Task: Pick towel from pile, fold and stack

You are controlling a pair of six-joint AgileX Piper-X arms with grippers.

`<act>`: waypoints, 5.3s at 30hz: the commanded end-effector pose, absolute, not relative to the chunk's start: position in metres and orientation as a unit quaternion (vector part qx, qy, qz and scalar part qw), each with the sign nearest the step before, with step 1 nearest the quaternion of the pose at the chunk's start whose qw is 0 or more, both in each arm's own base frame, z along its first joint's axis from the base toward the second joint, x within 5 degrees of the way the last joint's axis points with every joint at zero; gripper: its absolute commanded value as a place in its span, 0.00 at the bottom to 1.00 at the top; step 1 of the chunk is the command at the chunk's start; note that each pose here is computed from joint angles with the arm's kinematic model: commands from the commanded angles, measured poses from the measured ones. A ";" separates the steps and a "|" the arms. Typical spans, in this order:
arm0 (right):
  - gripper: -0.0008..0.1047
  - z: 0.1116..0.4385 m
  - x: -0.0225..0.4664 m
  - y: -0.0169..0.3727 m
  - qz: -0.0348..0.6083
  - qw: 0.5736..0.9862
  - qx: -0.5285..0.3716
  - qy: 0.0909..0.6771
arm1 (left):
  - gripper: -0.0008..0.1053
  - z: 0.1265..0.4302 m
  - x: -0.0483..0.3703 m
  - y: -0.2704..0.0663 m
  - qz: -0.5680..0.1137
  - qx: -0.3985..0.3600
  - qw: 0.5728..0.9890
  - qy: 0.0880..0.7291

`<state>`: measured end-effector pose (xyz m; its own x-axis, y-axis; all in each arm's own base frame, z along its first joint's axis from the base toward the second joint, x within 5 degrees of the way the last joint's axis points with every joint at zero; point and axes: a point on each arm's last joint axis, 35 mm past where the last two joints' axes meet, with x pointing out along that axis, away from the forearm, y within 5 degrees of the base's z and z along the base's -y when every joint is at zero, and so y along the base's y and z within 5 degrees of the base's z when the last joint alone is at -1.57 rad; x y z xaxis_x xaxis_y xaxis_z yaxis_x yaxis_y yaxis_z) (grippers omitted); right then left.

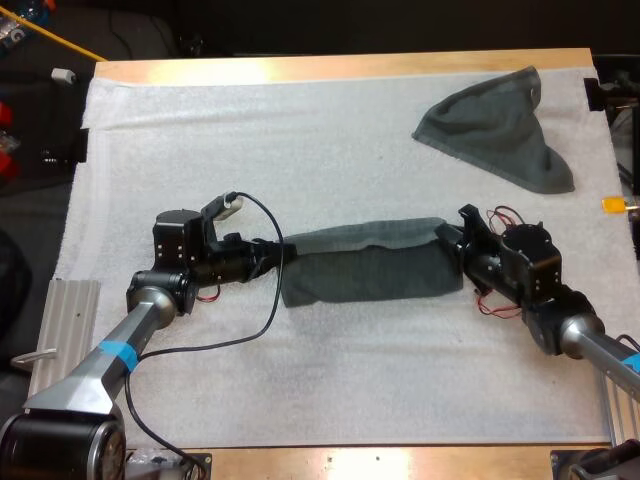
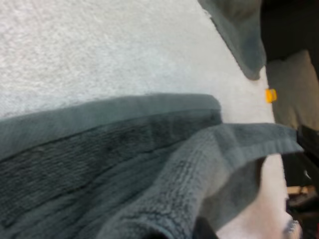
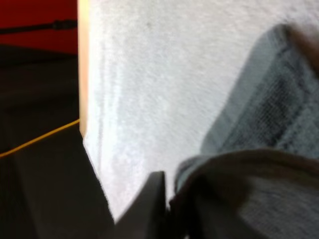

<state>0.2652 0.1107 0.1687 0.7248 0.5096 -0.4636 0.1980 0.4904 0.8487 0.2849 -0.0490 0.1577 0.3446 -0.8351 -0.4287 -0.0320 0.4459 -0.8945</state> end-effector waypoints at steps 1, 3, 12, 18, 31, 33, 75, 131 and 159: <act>0.36 0.178 0.271 0.112 0.125 0.794 0.494 0.332 | 0.18 0.162 0.288 -0.050 -0.310 -0.437 0.693 0.483; 0.50 0.184 0.273 0.112 0.144 0.799 0.497 0.307 | 0.29 0.164 0.289 -0.050 -0.315 -0.439 0.689 0.482; 0.58 0.218 0.274 0.117 0.272 0.838 0.423 0.212 | 0.49 0.196 0.303 -0.053 -0.372 -0.435 0.682 0.457; 0.58 0.232 0.265 0.114 0.274 0.862 0.355 0.235 | 0.49 0.241 0.292 -0.051 -0.385 -0.409 0.724 0.400; 0.58 0.292 0.245 0.102 0.228 0.901 0.158 0.333 | 0.49 0.296 0.241 -0.045 -0.340 -0.363 0.788 0.363; 0.58 0.298 0.243 0.101 0.217 0.901 0.132 0.352 | 0.49 0.297 0.234 -0.043 -0.328 -0.347 0.798 0.368; 0.58 0.208 0.311 0.052 0.245 0.784 0.094 0.563 | 0.49 0.301 0.156 -0.058 -0.276 -0.205 0.796 0.498; 0.01 0.239 0.292 0.106 0.123 0.773 -0.164 0.600 | 0.49 0.299 0.154 -0.058 -0.279 -0.201 0.790 0.508; 0.36 0.176 0.300 0.216 0.215 0.759 0.068 0.611 | 0.49 0.298 0.151 -0.058 -0.289 -0.207 0.779 0.517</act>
<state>0.2981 0.2140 0.1715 0.1538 0.3900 -0.9079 -0.2397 0.9061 0.3487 0.1526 -0.0574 0.2952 0.2982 -0.6562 -0.6932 0.2234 0.7541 -0.6177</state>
